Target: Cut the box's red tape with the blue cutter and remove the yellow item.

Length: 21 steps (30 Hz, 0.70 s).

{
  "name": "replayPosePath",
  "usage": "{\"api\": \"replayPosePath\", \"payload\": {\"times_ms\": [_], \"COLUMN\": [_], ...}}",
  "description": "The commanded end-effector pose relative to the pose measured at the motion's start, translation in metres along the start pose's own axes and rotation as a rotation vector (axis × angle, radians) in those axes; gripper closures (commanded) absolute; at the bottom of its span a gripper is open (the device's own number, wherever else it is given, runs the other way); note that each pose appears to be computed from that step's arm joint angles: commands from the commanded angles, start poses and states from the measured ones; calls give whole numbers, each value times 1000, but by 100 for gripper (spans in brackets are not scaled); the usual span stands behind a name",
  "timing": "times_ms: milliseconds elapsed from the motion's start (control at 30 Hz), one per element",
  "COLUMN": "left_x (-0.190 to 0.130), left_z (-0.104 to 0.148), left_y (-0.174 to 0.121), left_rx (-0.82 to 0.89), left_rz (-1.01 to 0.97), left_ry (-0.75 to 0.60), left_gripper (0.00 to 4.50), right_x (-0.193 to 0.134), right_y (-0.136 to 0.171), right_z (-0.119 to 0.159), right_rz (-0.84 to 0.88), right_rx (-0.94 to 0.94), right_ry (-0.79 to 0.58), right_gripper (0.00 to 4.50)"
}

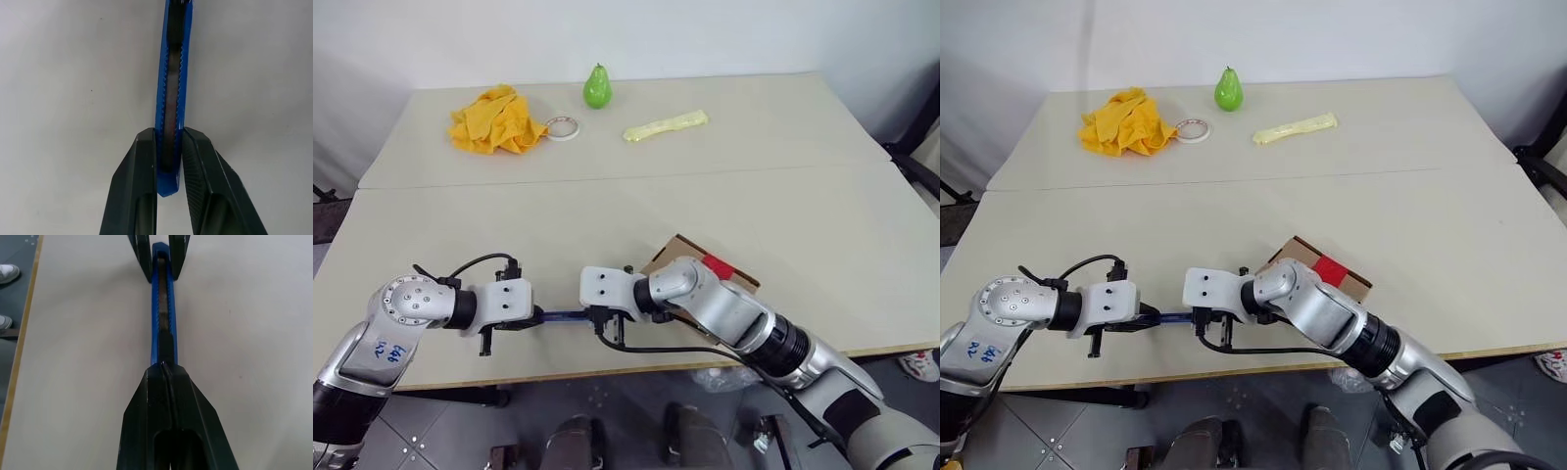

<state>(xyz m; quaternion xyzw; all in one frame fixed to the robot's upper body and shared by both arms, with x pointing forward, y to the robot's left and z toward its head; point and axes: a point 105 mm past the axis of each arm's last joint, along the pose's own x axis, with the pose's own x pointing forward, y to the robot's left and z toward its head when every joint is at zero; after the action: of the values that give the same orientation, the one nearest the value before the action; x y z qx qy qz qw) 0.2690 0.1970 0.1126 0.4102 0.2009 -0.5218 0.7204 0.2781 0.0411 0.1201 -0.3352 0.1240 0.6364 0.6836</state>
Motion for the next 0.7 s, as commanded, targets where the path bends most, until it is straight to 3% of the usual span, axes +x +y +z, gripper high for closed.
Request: {"api": "replayPosePath", "payload": {"times_ms": [33, 467, 700], "left_x": [14, 17, 17], "left_z": [-2, 0, 4], "left_y": [-18, -13, 2], "left_rx": [-8, -8, 33], "left_rz": [-91, -88, 7], "left_ry": [14, 13, -24], "left_gripper": [408, 408, 408], "right_x": [8, 25, -22], "right_y": [2, -6, -36], "right_z": [2, 12, 30], "right_rz": [14, 21, -98], "right_rx": [8, 6, 72], "right_ry": [-26, -69, -170], "right_gripper": [446, 446, 446]}}
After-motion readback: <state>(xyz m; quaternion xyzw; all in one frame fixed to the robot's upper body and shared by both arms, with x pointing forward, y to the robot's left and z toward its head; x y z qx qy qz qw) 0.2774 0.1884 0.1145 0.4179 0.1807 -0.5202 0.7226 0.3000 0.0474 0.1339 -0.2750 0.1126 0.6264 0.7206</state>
